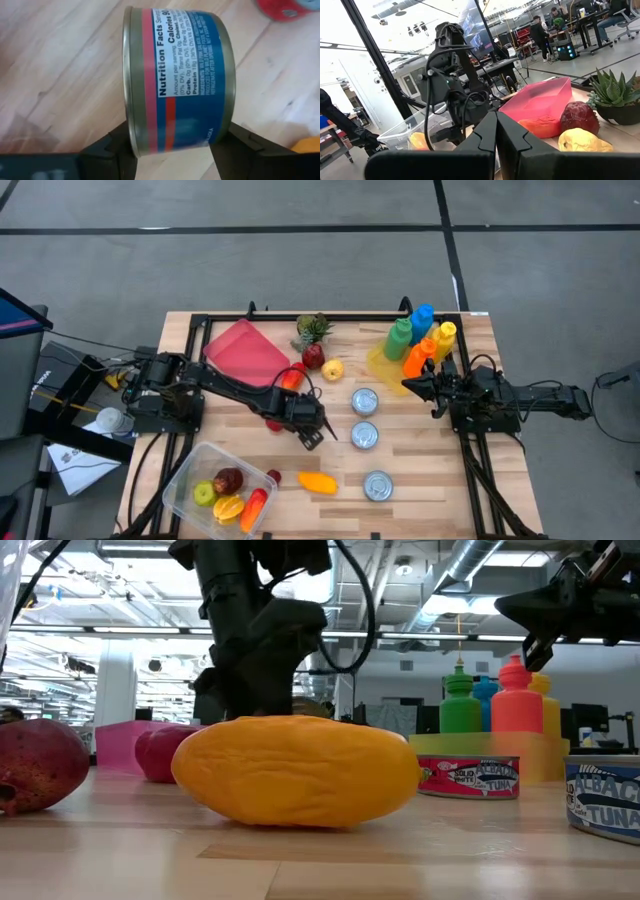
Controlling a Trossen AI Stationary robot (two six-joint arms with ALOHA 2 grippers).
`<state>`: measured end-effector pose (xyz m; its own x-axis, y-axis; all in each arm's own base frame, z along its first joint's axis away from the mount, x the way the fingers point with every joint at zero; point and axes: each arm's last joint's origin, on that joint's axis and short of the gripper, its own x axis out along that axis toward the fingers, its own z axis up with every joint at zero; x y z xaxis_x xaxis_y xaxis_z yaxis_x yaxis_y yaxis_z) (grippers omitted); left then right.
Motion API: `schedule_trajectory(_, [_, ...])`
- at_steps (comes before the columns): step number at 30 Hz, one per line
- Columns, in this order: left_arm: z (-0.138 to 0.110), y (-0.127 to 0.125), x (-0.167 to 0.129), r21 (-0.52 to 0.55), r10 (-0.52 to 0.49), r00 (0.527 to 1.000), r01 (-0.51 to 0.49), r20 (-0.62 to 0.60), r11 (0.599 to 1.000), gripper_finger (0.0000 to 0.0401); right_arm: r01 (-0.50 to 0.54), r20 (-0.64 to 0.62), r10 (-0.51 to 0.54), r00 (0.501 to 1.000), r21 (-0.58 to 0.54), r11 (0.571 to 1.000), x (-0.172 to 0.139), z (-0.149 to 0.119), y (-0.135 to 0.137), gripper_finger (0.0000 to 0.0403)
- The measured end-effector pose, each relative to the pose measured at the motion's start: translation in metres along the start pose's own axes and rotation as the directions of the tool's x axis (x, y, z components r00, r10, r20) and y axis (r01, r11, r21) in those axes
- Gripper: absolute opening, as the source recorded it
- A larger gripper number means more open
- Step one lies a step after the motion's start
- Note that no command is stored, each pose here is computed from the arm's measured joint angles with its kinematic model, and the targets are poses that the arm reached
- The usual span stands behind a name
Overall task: Pick & Place Food Item
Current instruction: Put the blue pink tuna can into the pink bin
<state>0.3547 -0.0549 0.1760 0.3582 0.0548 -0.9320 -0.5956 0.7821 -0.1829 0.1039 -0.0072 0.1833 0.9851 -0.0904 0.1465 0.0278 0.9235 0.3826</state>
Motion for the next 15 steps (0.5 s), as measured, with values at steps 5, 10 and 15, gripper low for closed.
schedule_trajectory(5, [0.005,-0.005,-0.006,-0.008,-0.047,0.999,0.047,0.010,0.999,0.0188,0.000,0.000,0.000,1.000,0.000,1.000,0.000,0.000,0.000,0.0000])
schedule_trajectory(10, [0.018,0.001,-0.047,-0.057,-0.077,0.997,0.078,0.021,0.995,0.0188,0.000,0.000,0.000,1.000,0.000,1.000,0.000,0.000,0.000,0.0000])
schedule_trajectory(15, [0.021,0.042,-0.109,-0.141,0.068,0.996,-0.059,0.061,0.988,0.0188,0.000,0.000,0.000,1.000,0.000,1.000,0.000,0.000,0.000,0.0000])
